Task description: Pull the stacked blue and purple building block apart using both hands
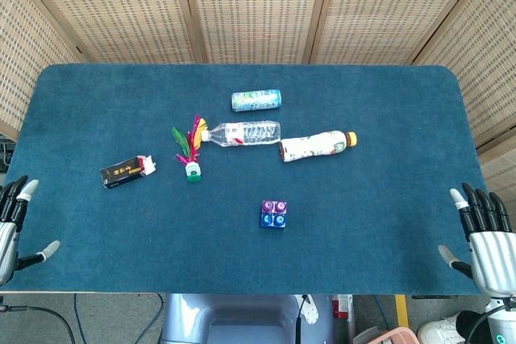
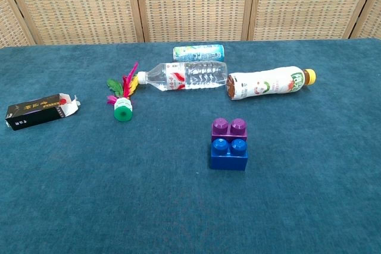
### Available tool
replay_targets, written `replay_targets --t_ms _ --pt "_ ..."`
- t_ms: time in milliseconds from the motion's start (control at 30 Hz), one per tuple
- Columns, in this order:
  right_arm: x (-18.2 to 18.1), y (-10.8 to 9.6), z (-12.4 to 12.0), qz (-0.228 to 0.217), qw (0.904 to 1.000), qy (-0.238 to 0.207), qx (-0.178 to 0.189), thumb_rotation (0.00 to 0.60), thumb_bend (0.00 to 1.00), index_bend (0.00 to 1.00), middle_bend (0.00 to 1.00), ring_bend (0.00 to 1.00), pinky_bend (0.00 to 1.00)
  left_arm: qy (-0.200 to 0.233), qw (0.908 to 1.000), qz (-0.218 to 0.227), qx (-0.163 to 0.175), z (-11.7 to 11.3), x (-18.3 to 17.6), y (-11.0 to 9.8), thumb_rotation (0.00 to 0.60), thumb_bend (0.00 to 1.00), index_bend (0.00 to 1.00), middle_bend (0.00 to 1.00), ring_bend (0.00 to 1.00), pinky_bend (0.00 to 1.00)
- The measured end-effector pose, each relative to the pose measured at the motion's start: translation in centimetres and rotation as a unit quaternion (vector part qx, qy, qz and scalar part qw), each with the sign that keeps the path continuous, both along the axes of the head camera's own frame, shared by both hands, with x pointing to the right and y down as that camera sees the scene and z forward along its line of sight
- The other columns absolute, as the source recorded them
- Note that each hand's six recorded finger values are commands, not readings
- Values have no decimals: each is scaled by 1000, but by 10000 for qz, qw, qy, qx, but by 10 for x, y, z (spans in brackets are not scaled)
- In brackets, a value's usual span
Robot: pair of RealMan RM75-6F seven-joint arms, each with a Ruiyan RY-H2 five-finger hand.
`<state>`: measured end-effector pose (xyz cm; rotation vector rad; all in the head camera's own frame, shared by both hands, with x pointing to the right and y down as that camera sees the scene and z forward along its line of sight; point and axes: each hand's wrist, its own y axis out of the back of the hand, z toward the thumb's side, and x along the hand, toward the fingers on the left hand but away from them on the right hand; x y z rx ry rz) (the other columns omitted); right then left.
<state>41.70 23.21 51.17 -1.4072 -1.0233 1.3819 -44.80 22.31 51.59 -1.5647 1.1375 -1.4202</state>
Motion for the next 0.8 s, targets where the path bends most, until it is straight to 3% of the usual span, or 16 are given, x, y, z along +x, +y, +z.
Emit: replay_targets --t_ms 433,600,800 --pt "-13 -9 13 -252 9986 -292 -348 600 13 29 18 0 0 9 10000 -63 -31 2 -1 -3 600 13 0 0 0 0" --pt "-46 -35 30 -738 9914 -695 -827 600 125 129 166 56 0 -21 9999 -81 -114 7 -1 -6 600 25 0 0 0 0" --pt "-98 -67 56 -1323 9749 -933 -1531 600 182 197 246 128 19 -71 9996 -129 -234 14 -3 -9 600 31 0 0 0 0"
